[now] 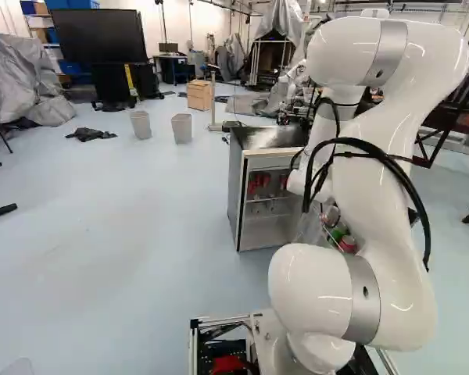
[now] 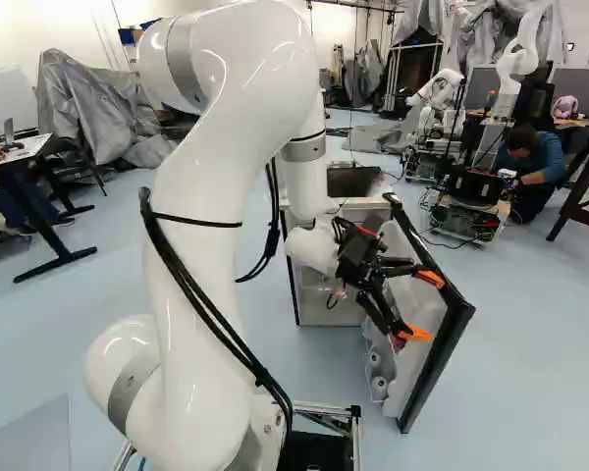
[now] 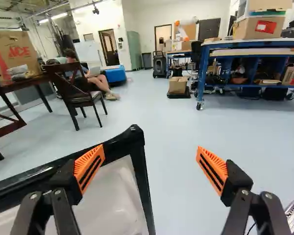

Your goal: Grab a drink from the fridge

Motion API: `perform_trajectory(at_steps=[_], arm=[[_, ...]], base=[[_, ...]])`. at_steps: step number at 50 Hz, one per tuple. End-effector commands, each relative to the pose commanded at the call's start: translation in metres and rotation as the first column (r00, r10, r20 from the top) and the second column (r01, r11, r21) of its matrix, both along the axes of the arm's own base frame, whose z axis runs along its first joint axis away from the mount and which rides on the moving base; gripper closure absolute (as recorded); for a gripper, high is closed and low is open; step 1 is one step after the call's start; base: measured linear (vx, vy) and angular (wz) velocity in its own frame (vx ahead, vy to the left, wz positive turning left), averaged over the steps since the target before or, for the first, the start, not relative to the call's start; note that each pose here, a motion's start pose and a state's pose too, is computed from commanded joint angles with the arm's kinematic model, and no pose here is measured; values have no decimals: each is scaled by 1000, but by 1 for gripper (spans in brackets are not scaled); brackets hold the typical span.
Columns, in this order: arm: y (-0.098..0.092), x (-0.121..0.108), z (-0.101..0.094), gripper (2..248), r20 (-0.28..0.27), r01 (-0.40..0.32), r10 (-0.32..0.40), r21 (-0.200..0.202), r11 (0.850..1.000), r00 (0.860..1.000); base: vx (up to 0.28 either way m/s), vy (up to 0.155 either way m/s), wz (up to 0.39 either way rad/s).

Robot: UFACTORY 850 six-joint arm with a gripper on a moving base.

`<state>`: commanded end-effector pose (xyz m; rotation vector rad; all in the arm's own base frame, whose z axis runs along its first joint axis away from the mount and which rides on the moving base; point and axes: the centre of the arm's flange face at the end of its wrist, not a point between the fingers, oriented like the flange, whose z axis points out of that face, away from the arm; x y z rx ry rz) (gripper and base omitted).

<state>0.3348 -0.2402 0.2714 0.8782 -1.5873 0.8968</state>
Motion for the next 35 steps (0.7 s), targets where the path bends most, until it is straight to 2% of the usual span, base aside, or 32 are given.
perform_trajectory(at_steps=[22,35], arm=[[-56,18,2,3,67,100,-97,-29,995,993],[-60,17,2,3,70,106,-103,-30,994,992]], base=[[0,0,0],[0,0,0]])
